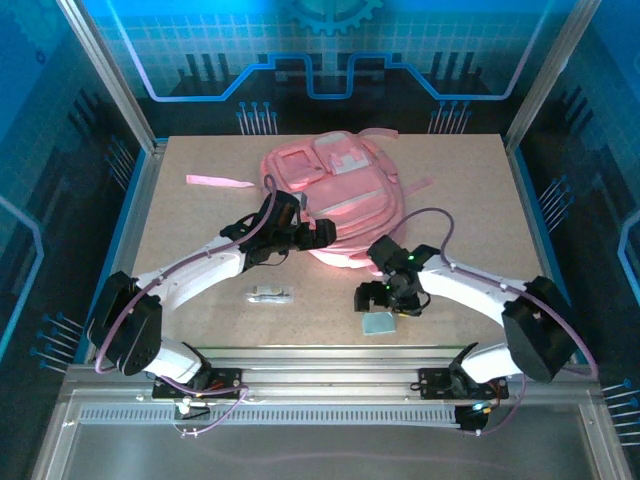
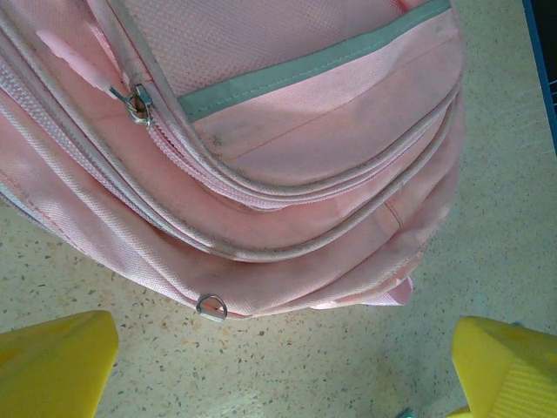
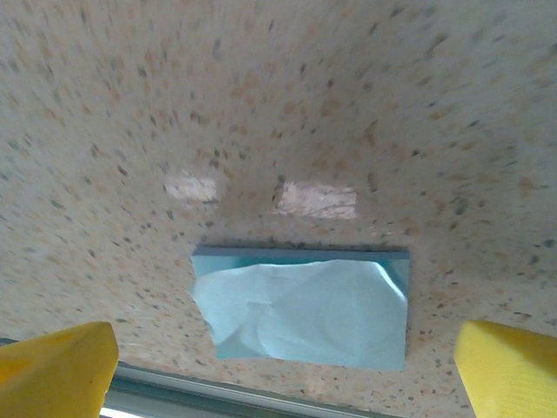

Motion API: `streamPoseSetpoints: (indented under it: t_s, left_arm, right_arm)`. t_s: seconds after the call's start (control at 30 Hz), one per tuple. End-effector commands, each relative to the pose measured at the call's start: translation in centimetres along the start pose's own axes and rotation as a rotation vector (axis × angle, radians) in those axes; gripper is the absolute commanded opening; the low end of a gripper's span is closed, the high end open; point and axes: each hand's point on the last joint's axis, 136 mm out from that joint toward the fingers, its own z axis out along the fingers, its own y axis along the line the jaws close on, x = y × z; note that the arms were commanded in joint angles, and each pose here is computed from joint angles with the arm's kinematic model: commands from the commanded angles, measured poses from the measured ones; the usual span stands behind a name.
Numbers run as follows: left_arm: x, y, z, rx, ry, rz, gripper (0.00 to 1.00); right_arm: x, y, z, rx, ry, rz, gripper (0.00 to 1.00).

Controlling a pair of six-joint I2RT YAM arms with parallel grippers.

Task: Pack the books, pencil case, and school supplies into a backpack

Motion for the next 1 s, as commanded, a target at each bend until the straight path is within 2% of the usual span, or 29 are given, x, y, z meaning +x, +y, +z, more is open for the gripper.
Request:
streamPoseSetpoints:
  t_s: [0.0, 0.23, 0.47, 0.6, 0.8, 0.97]
  left_arm:
    - [0.4, 0.4, -0.3, -0.015, 0.001, 0.002, 0.99]
    - [0.2, 0.5, -0.7, -0.025, -0.001, 0.012, 0.99]
    - [0.1, 0.5, -0.8, -0.031, -0.009, 0.008, 0.99]
    - [0.1, 0.6, -0.9, -0.039, -0.008, 0.015, 0.99]
    - [-0.5, 0.8, -1.4, -0.066, -0.025, 0.040, 0.99]
    - [-0.8, 1.3, -1.9, -0.096, -0.038, 0.058, 0.99]
  right_arm:
    - [1.5, -0.5, 1.1, 0.090, 0.055, -0.110, 1.00]
    - [1.9, -1.9, 2.5, 0.176, 0.062, -0.090, 1.00]
    - [2.2, -2.5, 3.4, 0.218, 0.049, -0.091, 0.89]
    - [2.6, -2.4, 4.2, 0.193, 0.062, -0.070, 0.88]
    - [2.3, -2.2, 3.8, 0.191, 0.043, -0.066, 0.72]
    - [1.8, -2.3, 2.8, 0.199, 0.020, -0.068, 0.67]
